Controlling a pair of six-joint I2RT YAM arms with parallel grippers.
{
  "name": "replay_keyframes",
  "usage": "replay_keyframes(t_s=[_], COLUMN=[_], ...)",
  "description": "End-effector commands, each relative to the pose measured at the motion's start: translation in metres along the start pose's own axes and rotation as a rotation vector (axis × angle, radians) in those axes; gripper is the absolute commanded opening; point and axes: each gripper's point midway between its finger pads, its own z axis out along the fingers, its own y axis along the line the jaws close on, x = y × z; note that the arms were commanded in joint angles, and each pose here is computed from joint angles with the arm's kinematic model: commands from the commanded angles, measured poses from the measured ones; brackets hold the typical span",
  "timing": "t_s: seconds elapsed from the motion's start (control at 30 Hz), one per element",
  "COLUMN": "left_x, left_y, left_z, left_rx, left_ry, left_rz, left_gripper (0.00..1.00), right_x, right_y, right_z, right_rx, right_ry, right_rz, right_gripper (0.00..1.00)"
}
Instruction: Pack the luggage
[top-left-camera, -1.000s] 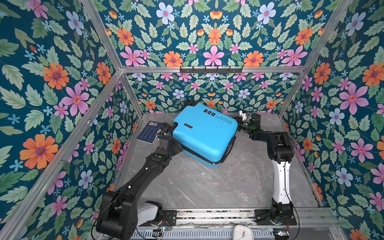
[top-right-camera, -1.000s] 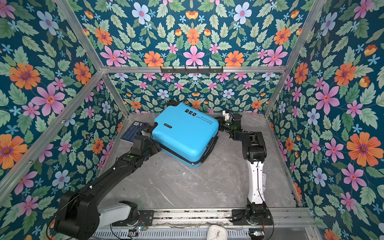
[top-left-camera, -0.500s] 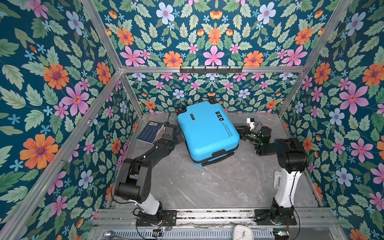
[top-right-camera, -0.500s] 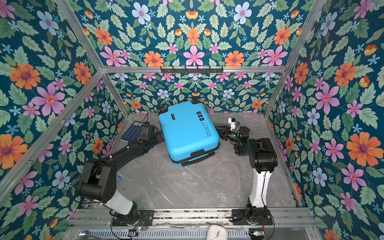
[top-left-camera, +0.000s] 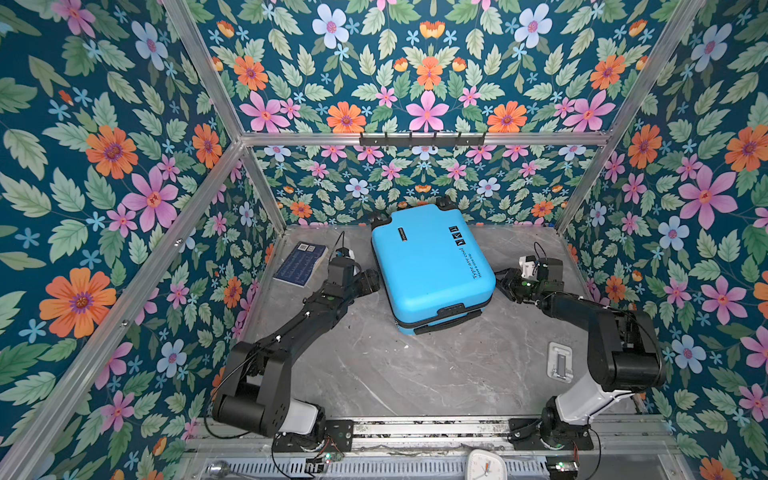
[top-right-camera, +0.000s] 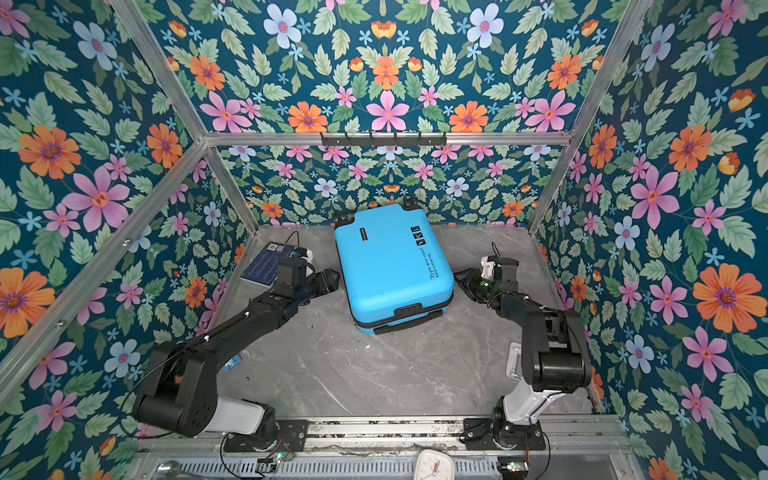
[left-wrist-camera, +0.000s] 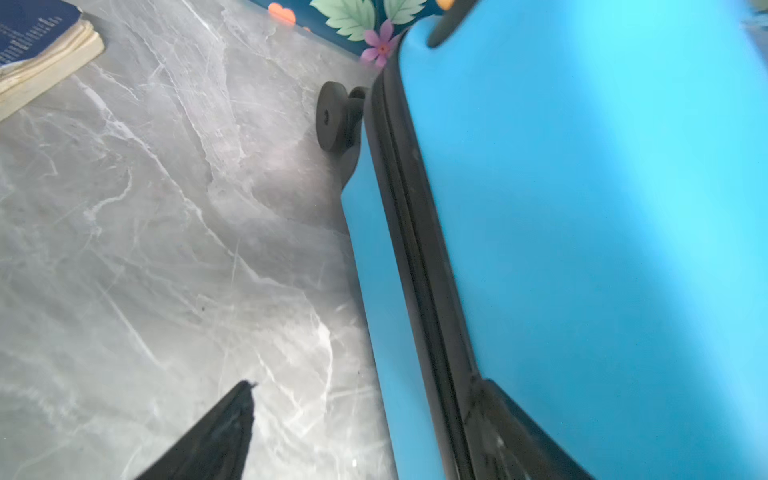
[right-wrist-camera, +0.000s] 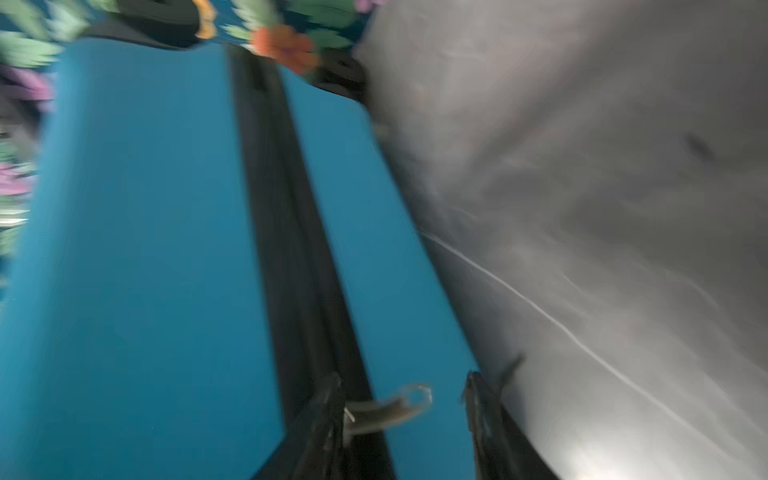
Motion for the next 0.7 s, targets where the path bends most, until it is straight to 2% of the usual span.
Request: replay_keyframes(t_s=[0.0, 0.17, 0.3, 0.4, 0.47, 0.53, 0.67], left_x=[0.028, 0.074, 0.1, 0.114, 0.124, 0.13, 0.138], left_y=[0.006, -0.006, -0.027, -0.027, -0.033, -0.041, -0.052], left_z=[-0.017, -0.05, -0.064, -0.066, -0.07, -0.078, -0.078], left_rx=[0.037, 0.222, 0.303, 0.342, 0.42, 0.493, 0.531], left_ry=[0.017, -0.059, -0.13, -0.147, -0.159, -0.201, -0.237], left_rz=[-0.008, 0.002, 0.145, 0.171, 0.217, 0.264, 0.368], left_gripper=[0.82, 0.76, 0.76, 0.73, 0.7, 0.66, 0.63], right_x=[0.023, 0.044, 0.06, 0.074, 0.084, 0.09, 0.091], right_y=[-0.027, -0.031, -0.027, -0.016, -0.005, 0.005, 0.014], right_z=[-0.019, -0.048, -0.066, -0.076, -0.083, -0.087, -0.093], right_rx=[0.146, 0.201, 0.231, 0.255, 0.273, 0.255, 0.221], right_ry=[0.019, -0.002, 0.005, 0.039, 0.058, 0.055, 0.038], right_rz=[-0.006, -0.031, -0.054, -0.113, -0.18, -0.224, -0.229], right_gripper=[0.5, 0.5, 0.53, 0.54, 0.53, 0.53, 0.53])
